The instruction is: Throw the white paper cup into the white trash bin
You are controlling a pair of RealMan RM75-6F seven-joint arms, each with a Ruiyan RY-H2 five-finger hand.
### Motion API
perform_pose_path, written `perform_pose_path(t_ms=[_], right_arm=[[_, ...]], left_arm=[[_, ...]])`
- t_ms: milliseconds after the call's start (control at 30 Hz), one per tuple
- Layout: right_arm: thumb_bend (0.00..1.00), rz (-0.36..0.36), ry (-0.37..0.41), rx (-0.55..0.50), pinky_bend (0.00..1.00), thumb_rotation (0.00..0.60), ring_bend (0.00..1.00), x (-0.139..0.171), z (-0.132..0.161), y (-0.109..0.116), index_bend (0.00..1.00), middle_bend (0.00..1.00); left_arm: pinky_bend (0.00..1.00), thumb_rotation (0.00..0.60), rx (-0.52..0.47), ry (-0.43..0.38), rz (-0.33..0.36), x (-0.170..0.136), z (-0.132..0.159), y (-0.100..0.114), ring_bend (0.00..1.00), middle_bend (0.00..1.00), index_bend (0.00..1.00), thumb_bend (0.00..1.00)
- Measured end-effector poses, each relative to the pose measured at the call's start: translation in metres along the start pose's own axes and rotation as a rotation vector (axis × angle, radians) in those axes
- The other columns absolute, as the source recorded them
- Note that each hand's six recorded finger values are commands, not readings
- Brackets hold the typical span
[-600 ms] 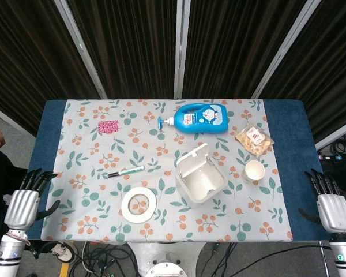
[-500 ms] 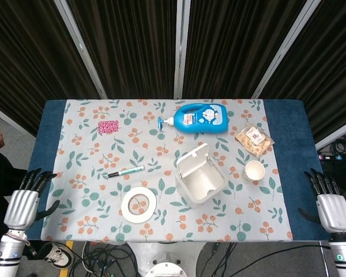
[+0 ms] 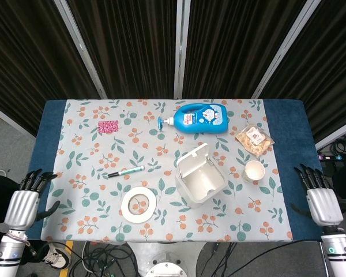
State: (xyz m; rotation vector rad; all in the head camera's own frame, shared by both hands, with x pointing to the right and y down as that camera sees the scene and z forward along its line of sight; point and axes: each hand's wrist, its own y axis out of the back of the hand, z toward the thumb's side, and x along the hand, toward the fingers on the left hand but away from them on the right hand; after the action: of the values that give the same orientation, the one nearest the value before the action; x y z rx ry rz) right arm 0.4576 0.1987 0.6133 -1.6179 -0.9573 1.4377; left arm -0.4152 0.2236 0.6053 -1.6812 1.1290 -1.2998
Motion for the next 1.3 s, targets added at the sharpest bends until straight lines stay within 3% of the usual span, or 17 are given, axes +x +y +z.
perform_pose_path(t_ms=[300,567,833,1033,1200,1300], right_arm=[[0.05,0.097,0.083,0.076,0.00,0.600,0.00,-0.052,0.046,-0.015,0.00,0.00],[0.06,0.178,0.111,0.104,0.00,0.600,0.00,-0.096,0.083,-0.034,0.00,0.00],[0.13,0.234,0.092,0.118,0.24,0.600,0.00,-0.108,0.093,-0.048,0.00,0.08],[0.18,0.234,0.097,0.129,0.41,0.600,0.16,-0.108,0.098,-0.051,0.01,0.22],[0.22,0.208,0.100,0.127,0.56,0.600,0.33,-0.107,0.098,-0.050,0.21,0.39],[0.23,0.191,0.105,0.122,0.60,0.600,0.37,-0.106,0.098,-0.048,0.28,0.43]], left_arm=[[0.11,0.600,-0.002,0.013,-0.005,-0.003,-0.005,-0.002,0.08,0.19,0.22,0.24],[0.11,0.600,-0.001,0.022,-0.008,-0.004,-0.009,-0.002,0.08,0.19,0.22,0.24],[0.11,0.600,-0.003,0.026,-0.016,-0.005,-0.011,-0.005,0.08,0.19,0.22,0.24],[0.11,0.600,-0.007,0.030,-0.020,-0.005,-0.012,-0.006,0.08,0.19,0.22,0.24],[0.11,0.600,-0.007,0.029,-0.020,-0.005,-0.012,-0.006,0.08,0.19,0.22,0.24],[0.11,0.600,-0.008,0.032,-0.022,-0.005,-0.013,-0.007,0.08,0.19,0.22,0.24]])
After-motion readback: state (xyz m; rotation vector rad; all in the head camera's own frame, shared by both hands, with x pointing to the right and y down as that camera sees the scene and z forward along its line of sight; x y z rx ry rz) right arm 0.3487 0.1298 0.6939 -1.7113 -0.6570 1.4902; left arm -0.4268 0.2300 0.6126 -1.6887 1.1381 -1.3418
